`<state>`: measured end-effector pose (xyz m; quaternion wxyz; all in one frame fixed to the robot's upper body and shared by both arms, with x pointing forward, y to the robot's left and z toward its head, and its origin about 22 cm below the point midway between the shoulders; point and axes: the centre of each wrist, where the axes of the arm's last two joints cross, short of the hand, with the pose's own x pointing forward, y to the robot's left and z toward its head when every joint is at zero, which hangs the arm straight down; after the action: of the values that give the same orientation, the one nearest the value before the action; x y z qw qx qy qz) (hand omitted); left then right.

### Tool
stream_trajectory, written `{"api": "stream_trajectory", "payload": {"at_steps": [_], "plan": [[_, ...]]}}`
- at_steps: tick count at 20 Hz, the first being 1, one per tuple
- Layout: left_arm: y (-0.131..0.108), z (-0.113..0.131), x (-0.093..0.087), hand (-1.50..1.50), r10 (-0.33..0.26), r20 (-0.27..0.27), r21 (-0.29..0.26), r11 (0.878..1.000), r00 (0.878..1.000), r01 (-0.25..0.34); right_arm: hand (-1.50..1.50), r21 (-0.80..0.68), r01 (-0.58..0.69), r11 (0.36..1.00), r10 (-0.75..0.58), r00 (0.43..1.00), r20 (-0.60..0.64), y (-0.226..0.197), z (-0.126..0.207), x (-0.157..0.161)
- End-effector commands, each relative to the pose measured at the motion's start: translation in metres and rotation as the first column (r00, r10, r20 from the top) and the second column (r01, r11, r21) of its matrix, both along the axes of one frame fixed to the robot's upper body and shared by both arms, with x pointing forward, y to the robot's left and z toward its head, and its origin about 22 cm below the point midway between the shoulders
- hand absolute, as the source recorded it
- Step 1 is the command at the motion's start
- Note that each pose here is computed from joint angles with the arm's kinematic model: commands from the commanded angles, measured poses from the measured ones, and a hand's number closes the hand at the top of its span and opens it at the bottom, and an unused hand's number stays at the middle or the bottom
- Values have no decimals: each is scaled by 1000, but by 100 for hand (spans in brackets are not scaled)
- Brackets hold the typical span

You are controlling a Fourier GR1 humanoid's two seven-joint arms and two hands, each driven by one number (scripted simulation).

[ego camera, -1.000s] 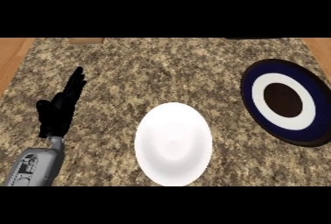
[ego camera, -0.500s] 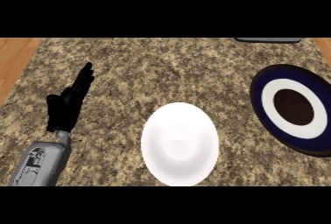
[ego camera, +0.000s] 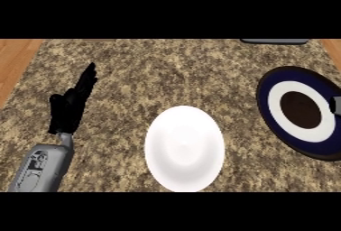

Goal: Pick the cupcake from the plate and place it in the plate

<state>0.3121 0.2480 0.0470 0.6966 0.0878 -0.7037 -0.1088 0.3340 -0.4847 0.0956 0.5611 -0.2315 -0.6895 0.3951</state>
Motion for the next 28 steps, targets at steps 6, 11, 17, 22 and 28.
{"api": "stream_trajectory", "payload": {"at_steps": [6, 11, 17, 22, 28], "plan": [[-7, 2, 2, 0, -3, -10, -19, 1000, 1000, 3, -150, 105, 20, 994, 5, 972, -236, 56, -57, 29], [2, 13, -4, 0, 22, 12, 5, 1000, 1000, -22, -150, 188, 11, 982, 30, 977, -213, 60, -73, 27], [-1, -10, -8, 0, 20, 7, 7, 1000, 1000, -20, -150, 516, 51, 855, 12, 993, -119, 35, -53, 24], [16, 0, -2, 0, 9, 15, -1, 1000, 1000, -9, -150, 638, 210, 741, -145, 977, -154, -13, -30, -1], [6, 4, -9, 0, -9, 18, -11, 1000, 1000, 9, -150, 663, 331, 671, -293, 940, -172, -72, -15, -58]]}}
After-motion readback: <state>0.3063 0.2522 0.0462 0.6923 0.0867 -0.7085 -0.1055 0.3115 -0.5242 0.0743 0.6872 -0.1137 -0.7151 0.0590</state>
